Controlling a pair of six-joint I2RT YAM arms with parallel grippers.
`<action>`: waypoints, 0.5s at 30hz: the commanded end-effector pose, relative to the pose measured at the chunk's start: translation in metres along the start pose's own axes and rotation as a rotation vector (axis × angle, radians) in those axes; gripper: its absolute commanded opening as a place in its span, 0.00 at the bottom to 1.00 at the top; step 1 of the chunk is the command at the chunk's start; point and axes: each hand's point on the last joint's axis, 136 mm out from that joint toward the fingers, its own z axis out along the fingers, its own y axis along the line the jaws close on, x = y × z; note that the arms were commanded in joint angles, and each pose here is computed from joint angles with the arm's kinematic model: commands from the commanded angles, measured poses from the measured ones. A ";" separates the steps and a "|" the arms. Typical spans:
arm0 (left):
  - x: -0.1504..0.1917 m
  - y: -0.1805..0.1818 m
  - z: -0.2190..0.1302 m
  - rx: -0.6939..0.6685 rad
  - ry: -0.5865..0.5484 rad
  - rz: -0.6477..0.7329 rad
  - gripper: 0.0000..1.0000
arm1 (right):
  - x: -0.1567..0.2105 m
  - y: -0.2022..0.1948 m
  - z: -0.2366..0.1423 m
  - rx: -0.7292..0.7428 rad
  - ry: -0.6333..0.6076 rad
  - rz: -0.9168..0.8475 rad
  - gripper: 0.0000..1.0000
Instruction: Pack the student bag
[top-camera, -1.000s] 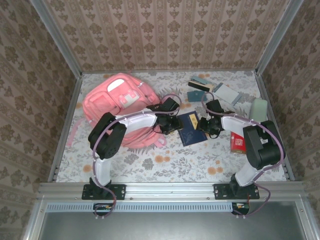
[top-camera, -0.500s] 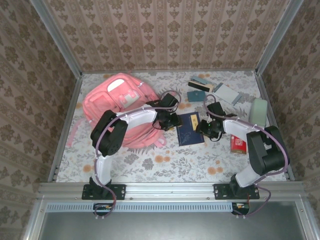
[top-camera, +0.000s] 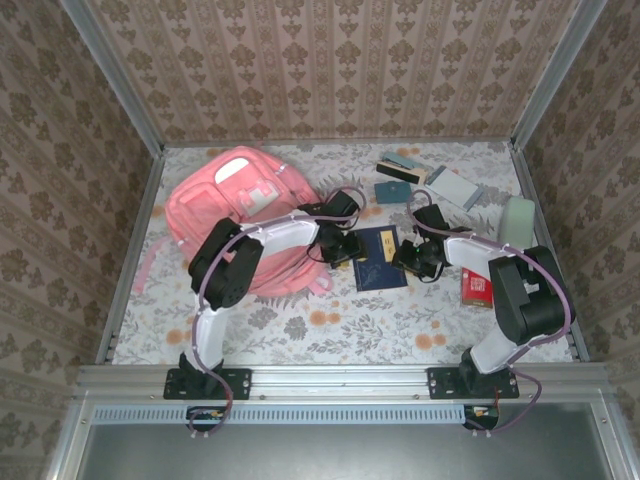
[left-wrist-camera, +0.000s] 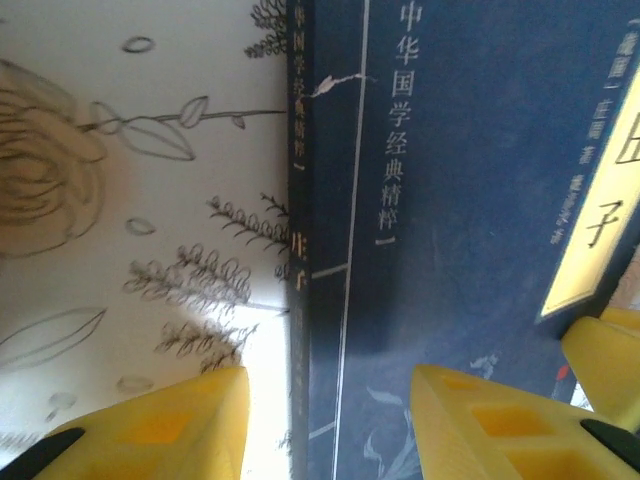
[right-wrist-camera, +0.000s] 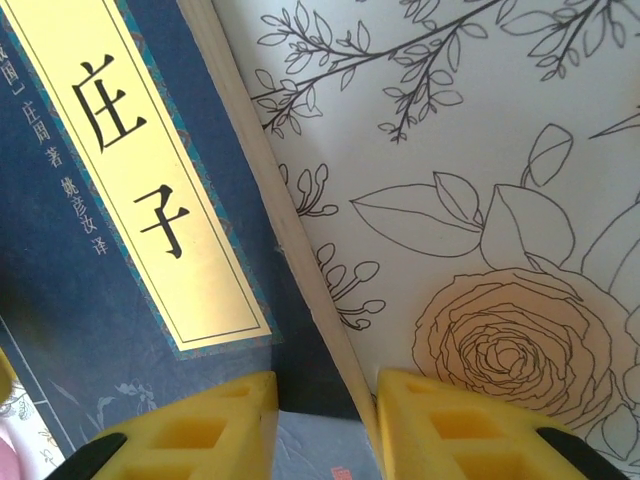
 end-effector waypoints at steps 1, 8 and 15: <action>0.002 -0.012 0.009 0.045 0.051 0.004 0.47 | 0.015 0.005 0.013 -0.040 0.058 0.028 0.33; -0.008 -0.055 0.002 0.258 0.025 0.046 0.45 | 0.016 0.009 0.017 -0.055 0.069 0.043 0.34; -0.014 -0.090 -0.021 0.440 -0.029 0.104 0.42 | 0.015 0.012 0.019 -0.066 0.075 0.053 0.33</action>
